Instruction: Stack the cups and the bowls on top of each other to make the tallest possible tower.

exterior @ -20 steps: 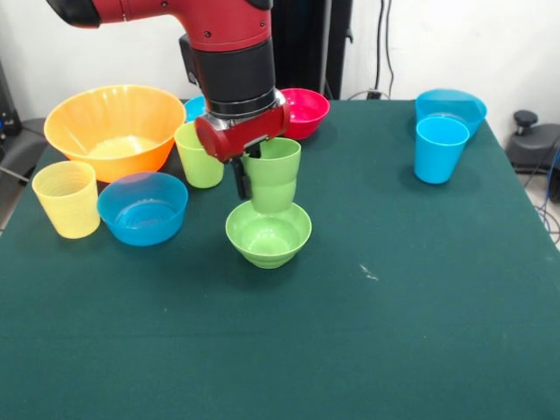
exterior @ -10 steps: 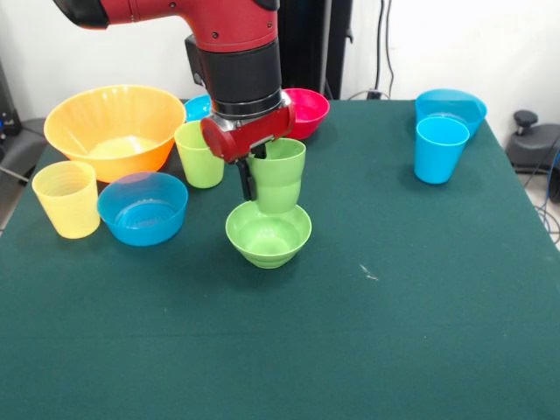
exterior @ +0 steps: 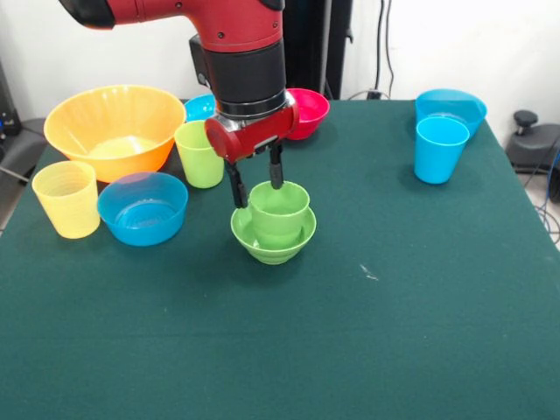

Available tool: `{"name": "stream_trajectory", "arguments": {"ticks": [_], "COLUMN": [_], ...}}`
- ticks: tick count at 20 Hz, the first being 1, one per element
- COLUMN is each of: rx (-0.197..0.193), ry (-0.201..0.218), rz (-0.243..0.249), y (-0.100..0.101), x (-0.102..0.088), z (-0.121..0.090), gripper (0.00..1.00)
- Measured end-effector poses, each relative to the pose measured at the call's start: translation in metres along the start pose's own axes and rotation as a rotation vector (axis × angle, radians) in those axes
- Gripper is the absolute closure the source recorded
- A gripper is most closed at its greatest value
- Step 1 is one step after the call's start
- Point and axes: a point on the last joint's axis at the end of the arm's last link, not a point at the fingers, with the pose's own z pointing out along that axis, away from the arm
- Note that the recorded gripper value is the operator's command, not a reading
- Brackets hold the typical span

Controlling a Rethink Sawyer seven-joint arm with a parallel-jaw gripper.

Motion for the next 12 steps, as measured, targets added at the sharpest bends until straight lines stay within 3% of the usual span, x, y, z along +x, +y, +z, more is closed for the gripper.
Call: {"name": "stream_trajectory", "arguments": {"ticks": [12], "rx": [-0.001], "ry": [0.0], "rz": [-0.005], "y": [0.0021], "x": [-0.0019], "z": [0.0003], "gripper": [0.0]}}
